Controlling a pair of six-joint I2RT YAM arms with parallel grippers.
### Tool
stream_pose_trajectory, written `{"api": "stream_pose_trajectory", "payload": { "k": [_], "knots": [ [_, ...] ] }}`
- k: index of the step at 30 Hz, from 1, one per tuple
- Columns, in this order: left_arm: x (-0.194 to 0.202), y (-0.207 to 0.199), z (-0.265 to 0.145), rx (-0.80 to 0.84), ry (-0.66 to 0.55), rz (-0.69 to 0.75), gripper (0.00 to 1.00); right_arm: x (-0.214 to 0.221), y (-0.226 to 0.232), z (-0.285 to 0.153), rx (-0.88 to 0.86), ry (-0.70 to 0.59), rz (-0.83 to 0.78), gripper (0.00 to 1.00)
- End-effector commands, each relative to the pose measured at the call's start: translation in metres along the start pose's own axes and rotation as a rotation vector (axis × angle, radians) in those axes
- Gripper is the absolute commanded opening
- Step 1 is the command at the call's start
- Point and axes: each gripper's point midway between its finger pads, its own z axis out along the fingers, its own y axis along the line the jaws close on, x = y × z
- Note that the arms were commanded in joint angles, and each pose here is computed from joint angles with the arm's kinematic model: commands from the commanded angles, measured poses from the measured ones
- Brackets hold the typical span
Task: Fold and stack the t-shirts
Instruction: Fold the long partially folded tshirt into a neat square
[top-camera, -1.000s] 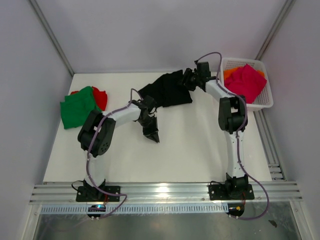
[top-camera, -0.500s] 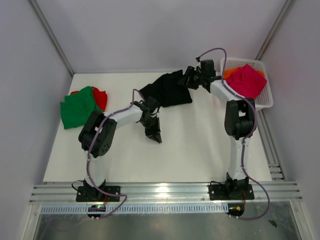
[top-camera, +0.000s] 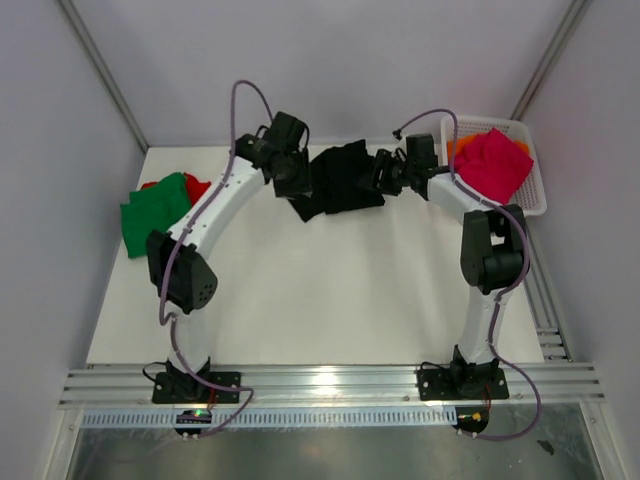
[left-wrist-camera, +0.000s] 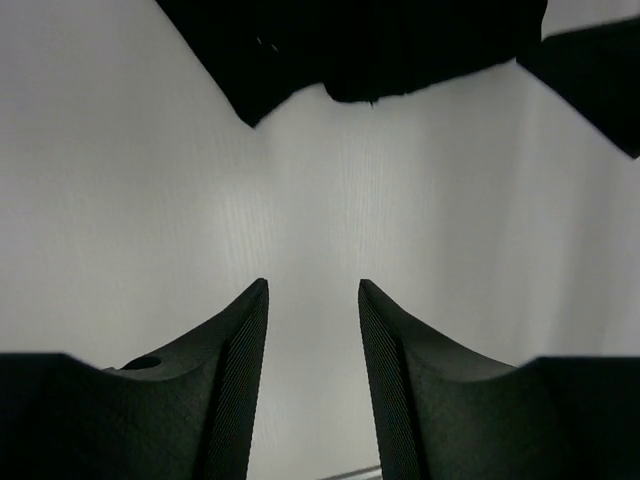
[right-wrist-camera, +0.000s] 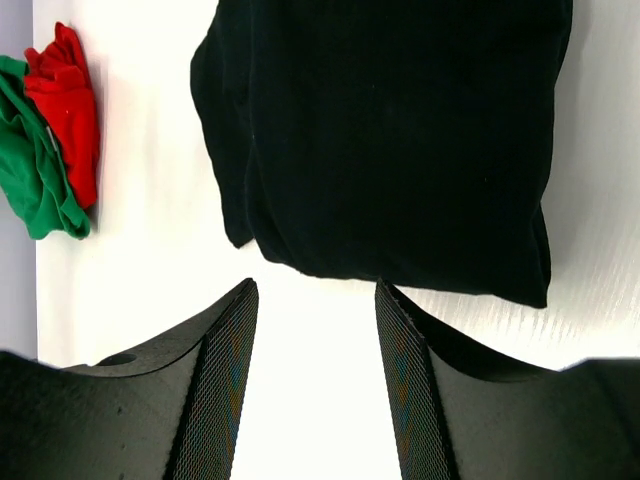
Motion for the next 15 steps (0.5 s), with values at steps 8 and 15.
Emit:
{"api": "stream_pose_trajectory", "payload": {
  "k": [8,15],
  "knots": [
    [-0.045,0.061,-0.091,-0.252,-0.231,-0.045,0.49,-0.007,0.014,-0.005,-0.052,-0.039,-0.063,0.55],
    [-0.049,0.048,-0.117,-0.131,-0.335,-0.087,0.49,-0.013,0.010,0.004,-0.058,-0.070,-0.064,0.55]
  ]
}}
